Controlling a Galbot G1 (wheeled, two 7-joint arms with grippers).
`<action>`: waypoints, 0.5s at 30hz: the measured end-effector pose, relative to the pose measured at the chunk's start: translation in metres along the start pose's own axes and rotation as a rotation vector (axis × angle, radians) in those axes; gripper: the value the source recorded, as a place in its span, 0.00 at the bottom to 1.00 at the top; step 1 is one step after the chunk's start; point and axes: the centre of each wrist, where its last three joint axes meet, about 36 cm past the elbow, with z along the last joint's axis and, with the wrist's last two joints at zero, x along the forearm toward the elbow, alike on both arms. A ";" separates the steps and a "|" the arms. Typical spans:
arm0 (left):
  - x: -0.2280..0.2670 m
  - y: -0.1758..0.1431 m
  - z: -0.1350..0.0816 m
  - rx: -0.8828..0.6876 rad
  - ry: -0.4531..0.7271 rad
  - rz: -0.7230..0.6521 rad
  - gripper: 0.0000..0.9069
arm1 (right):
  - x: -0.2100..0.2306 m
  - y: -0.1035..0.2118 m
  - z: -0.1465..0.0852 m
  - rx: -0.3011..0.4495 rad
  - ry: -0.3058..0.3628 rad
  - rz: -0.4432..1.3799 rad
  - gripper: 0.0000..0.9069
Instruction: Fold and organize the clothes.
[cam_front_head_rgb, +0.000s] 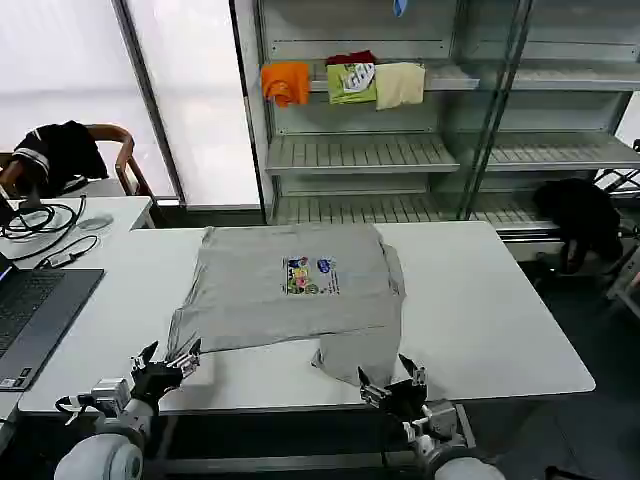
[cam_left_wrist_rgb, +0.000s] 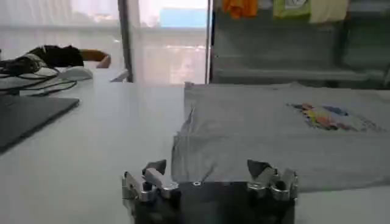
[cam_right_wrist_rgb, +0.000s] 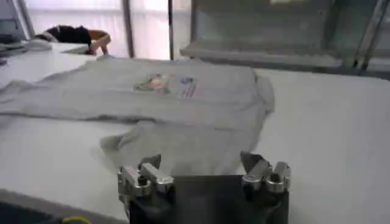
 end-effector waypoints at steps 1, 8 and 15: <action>-0.001 0.000 0.001 -0.001 0.002 -0.002 0.53 | 0.000 0.001 0.001 0.001 0.002 0.000 0.06; -0.009 0.002 0.011 0.001 0.027 -0.009 0.02 | -0.001 0.010 0.003 0.012 0.009 -0.001 0.00; -0.010 0.004 0.018 0.005 0.043 -0.008 0.00 | -0.001 0.013 0.005 0.002 0.008 0.009 0.00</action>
